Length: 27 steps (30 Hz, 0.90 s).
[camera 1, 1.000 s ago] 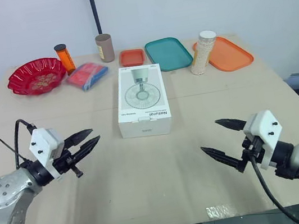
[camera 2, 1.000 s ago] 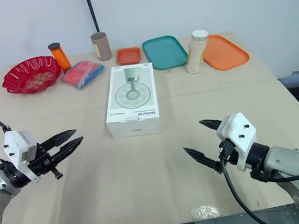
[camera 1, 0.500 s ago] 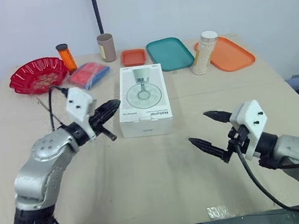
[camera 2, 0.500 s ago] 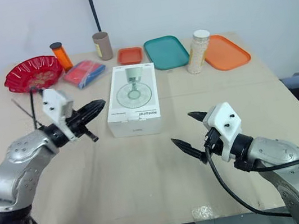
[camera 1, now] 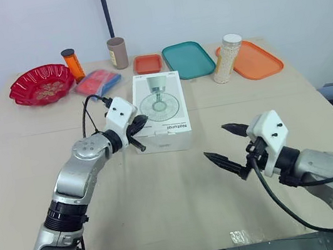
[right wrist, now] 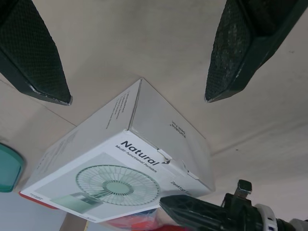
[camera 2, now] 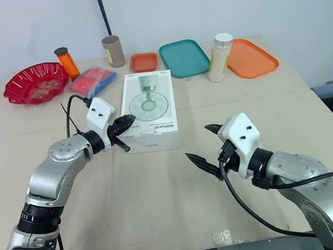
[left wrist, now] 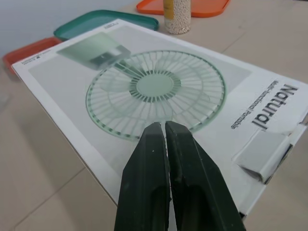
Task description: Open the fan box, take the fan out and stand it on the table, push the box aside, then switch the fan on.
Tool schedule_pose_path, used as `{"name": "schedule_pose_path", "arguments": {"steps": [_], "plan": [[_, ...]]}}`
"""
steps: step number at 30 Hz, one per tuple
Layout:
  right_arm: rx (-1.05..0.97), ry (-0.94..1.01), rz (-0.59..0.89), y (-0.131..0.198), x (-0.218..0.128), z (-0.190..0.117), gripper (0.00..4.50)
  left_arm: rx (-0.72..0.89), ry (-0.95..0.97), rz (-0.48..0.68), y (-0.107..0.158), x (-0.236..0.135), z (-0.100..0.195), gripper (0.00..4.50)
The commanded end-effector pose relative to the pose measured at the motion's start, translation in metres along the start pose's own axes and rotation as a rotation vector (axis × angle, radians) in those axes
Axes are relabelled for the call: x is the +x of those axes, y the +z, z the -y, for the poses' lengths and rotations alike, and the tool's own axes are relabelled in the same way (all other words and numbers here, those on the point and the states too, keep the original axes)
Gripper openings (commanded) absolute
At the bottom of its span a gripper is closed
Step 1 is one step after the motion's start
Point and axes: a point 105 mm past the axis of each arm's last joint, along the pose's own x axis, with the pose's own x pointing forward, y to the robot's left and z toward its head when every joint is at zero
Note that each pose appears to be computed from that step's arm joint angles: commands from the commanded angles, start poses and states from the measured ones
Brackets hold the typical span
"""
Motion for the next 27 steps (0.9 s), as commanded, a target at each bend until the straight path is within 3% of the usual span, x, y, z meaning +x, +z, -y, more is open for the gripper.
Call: {"name": "schedule_pose_path", "arguments": {"steps": [1,15,27], "plan": [[-0.065,0.009,0.049,0.022,0.01,-0.006,4.5,0.048,0.011,0.018,0.01,0.006,-0.003,0.2],[-0.179,0.061,0.026,0.039,0.091,-0.01,4.5,0.034,0.013,0.035,0.012,0.012,0.003,0.2],[-0.189,0.006,0.004,0.024,0.108,0.006,4.5,0.026,0.023,0.051,0.015,0.013,0.007,0.2]]}}
